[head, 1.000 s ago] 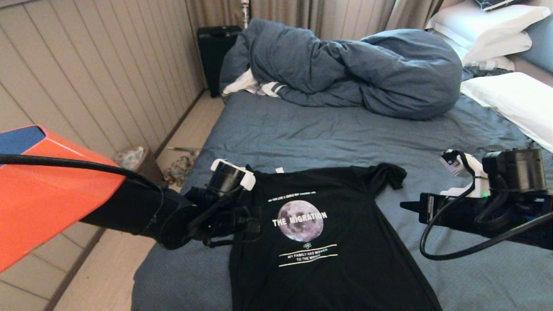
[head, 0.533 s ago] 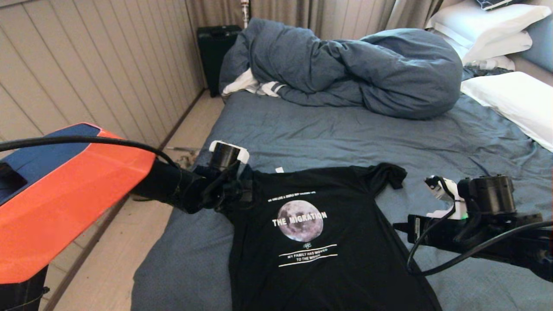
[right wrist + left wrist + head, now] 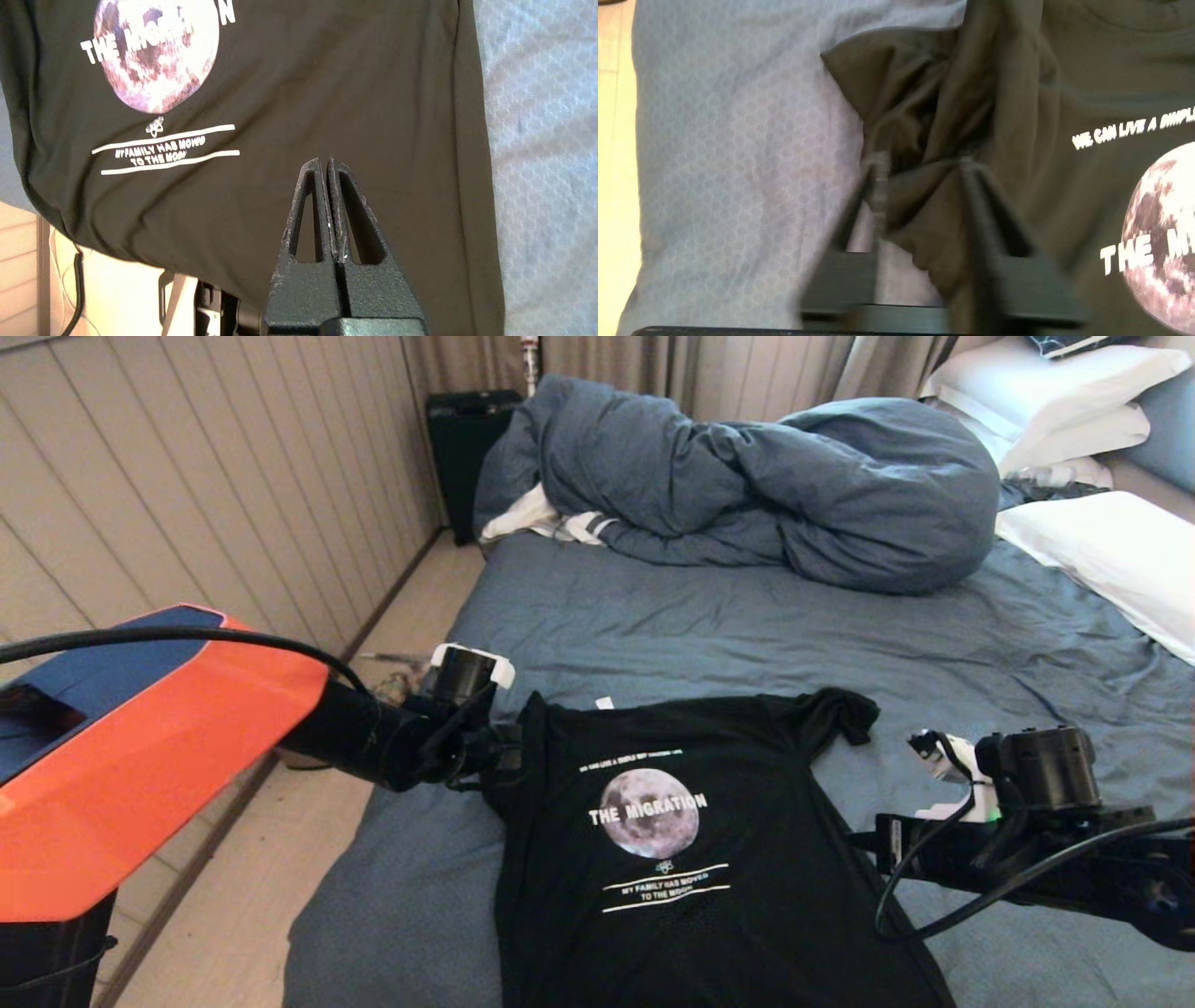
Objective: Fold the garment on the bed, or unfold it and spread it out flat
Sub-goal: Unford the black T-shirt
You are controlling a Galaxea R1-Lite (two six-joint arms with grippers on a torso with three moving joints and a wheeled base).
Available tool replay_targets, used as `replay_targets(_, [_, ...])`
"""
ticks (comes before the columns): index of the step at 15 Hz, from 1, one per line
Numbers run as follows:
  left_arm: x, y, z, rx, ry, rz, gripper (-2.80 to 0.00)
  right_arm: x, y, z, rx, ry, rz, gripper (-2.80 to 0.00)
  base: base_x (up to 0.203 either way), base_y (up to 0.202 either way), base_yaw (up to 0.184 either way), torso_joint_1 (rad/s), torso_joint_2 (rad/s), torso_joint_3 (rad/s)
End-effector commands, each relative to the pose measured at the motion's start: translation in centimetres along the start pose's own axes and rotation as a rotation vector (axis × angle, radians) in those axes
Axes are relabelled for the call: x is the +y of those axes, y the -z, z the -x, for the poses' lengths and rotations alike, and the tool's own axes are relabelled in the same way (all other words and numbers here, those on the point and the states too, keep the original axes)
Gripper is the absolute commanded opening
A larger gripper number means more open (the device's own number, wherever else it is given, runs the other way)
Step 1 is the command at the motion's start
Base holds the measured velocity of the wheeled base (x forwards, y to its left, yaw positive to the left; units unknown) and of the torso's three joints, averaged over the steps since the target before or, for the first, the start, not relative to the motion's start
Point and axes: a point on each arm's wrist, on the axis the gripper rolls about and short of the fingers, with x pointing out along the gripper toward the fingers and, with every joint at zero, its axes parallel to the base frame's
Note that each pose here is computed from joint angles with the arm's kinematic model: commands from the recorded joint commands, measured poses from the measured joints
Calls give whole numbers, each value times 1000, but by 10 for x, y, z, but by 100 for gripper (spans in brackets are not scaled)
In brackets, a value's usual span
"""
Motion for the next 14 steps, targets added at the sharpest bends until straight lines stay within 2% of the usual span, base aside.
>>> replay_targets(1, [4, 2, -8, 6, -14, 9, 0, 0, 1, -1, 5, -1, -2, -280, 0, 0, 0, 0, 0, 0])
replay_targets(4, [14, 7, -27, 27, -41, 19, 0, -1, 2, -2, 9, 0, -3, -280, 0, 0, 0, 0, 0, 0])
replay_targets(7, [31, 2, -39, 24, -66, 45, 0, -1, 3, -1, 9, 1, -2, -280, 0, 0, 0, 0, 0, 0])
replay_targets(12, [33, 13, -50, 59, -67, 45, 0, -1, 3, -1, 9, 1, -2, -280, 0, 0, 0, 0, 0, 0])
replay_targets(14, [26, 23, -53, 83, -54, 33, 0, 0, 3, -2, 10, 0, 1, -280, 0, 0, 0, 0, 0, 0])
